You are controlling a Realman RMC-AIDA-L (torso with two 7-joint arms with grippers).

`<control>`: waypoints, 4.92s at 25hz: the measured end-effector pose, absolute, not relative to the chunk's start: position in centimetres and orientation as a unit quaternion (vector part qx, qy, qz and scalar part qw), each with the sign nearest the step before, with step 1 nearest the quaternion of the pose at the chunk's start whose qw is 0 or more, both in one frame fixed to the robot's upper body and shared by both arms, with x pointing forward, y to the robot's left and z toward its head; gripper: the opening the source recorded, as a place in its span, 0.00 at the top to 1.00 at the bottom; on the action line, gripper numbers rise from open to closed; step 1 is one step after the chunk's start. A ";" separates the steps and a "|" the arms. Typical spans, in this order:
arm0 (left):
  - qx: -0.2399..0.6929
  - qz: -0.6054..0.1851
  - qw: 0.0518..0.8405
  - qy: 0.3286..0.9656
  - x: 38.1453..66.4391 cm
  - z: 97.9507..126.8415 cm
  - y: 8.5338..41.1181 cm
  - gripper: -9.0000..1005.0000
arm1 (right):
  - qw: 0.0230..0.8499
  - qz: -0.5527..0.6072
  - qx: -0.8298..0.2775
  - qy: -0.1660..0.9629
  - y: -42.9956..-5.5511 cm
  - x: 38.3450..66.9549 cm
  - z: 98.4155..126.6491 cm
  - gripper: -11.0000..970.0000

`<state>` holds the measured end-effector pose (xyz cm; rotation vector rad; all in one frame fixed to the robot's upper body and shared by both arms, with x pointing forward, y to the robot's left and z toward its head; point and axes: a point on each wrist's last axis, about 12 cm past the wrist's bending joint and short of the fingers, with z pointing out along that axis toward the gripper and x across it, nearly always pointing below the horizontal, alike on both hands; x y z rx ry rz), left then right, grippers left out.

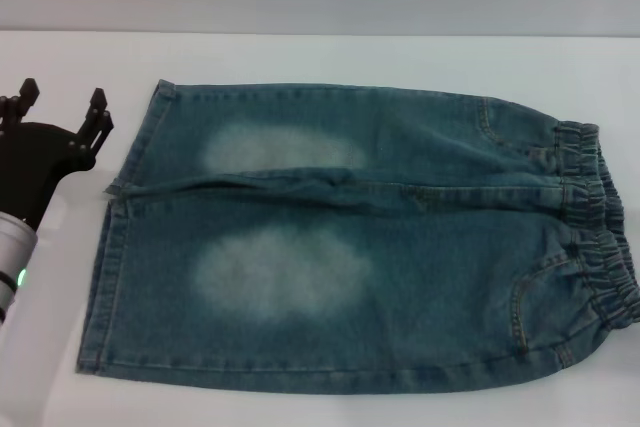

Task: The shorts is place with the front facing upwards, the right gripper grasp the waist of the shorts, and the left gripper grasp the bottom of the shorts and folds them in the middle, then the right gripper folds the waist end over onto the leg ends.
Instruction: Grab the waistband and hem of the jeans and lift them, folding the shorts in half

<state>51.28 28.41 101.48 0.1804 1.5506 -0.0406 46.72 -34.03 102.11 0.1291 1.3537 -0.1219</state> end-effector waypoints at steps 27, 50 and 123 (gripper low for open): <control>0.083 -0.047 0.718 0.689 52.7 102.4 27.1 0.22 | 0.784 -0.024 0.040 0.620 -32.6 47.2 102.4 0.19; 0.081 -0.129 0.530 0.834 61.4 108.2 21.2 0.22 | 0.512 0.275 -0.028 0.813 -34.6 60.2 110.2 0.19; 0.102 -0.012 0.049 0.993 50.8 112.4 22.5 0.33 | 0.256 0.464 0.120 0.840 -39.5 46.1 110.2 0.20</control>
